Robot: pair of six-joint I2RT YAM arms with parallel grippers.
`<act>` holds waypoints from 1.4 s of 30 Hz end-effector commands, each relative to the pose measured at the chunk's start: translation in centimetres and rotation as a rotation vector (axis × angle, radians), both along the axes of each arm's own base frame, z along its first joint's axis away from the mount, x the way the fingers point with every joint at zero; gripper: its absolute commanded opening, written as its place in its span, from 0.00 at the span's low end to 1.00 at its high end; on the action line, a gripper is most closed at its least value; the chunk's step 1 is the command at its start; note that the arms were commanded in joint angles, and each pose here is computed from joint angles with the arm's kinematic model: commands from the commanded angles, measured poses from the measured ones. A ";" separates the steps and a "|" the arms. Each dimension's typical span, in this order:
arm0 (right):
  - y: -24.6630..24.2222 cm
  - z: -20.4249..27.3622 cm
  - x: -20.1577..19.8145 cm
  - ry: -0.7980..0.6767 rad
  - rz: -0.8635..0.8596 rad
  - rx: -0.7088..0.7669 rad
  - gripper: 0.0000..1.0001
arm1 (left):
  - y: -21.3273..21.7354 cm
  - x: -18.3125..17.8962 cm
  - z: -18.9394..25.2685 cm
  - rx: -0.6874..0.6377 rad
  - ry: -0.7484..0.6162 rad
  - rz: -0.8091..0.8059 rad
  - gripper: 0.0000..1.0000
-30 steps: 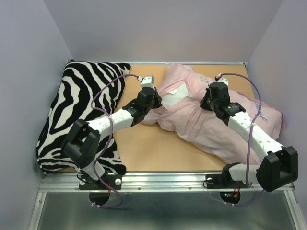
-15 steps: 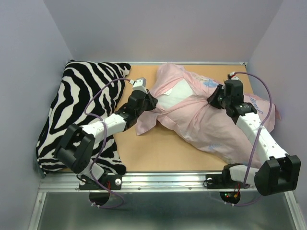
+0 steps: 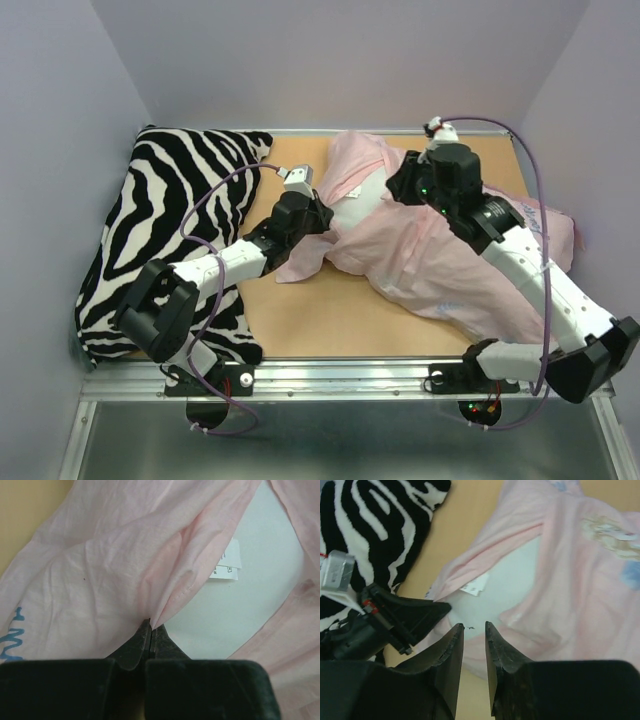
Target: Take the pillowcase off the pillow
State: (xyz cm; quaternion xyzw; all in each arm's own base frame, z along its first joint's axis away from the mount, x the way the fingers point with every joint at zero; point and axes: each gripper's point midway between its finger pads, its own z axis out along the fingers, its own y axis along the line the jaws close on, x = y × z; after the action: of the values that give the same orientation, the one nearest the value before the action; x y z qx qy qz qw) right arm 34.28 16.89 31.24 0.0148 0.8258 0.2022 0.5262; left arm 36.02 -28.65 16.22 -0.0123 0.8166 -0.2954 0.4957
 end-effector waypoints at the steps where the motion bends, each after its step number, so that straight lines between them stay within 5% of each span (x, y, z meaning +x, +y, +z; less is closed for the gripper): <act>1: 4.5 0.9 0.9 -0.048 0.059 -0.067 0.30 | -0.4 0.3 1.9 -0.004 -0.045 0.001 0.00; 8: 9.3 -4.9 2.6 0.042 0.122 -0.142 0.34 | -0.7 0.1 2.3 -0.017 -0.044 -0.008 0.00; 11: 8.0 -7.7 3.2 0.081 0.044 -0.198 0.59 | -0.7 0.0 2.8 -0.021 -0.053 -0.007 0.00; 15: 6.9 -10.2 3.4 0.114 -0.002 -0.269 0.80 | -0.7 -0.1 3.2 -0.029 -0.053 -0.010 0.00; 24: 6.5 -17.6 3.0 0.238 -0.020 -0.397 0.99 | -0.5 -0.5 5.7 -0.074 -0.086 -0.012 0.00; 28: 6.2 -20.7 3.4 0.287 -0.063 -0.446 1.00 | -0.9 -0.6 5.8 -0.082 -0.084 -0.028 0.00; 30: 6.1 -21.7 3.6 0.304 -0.083 -0.454 0.97 | -0.9 -0.7 5.5 -0.083 -0.080 -0.030 0.00; 32: 6.0 -22.6 3.5 0.320 -0.095 -0.459 0.61 | -0.9 -0.7 5.1 -0.079 -0.075 -0.028 0.00; 33: 5.9 -22.5 3.4 0.319 -0.108 -0.452 0.23 | -0.8 -0.7 4.9 -0.072 -0.074 -0.028 0.00; 35: 5.7 -22.1 3.4 0.314 -0.124 -0.437 0.04 | -0.8 -0.7 4.7 -0.065 -0.075 -0.031 0.09; 38: 5.0 -20.0 3.0 0.282 -0.151 -0.394 0.00 | -1.0 -0.6 4.6 -0.061 -0.080 -0.037 0.34; 42: 3.7 -17.7 2.6 0.248 -0.183 -0.343 0.01 | -1.0 -0.8 4.6 -0.066 -0.090 -0.045 0.43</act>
State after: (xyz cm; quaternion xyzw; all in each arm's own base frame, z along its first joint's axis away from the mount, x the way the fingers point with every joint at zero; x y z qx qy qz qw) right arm 38.66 23.18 14.33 0.0034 0.8902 0.0243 0.4549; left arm 34.95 -29.10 17.48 -0.0028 0.8151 -0.3073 0.4912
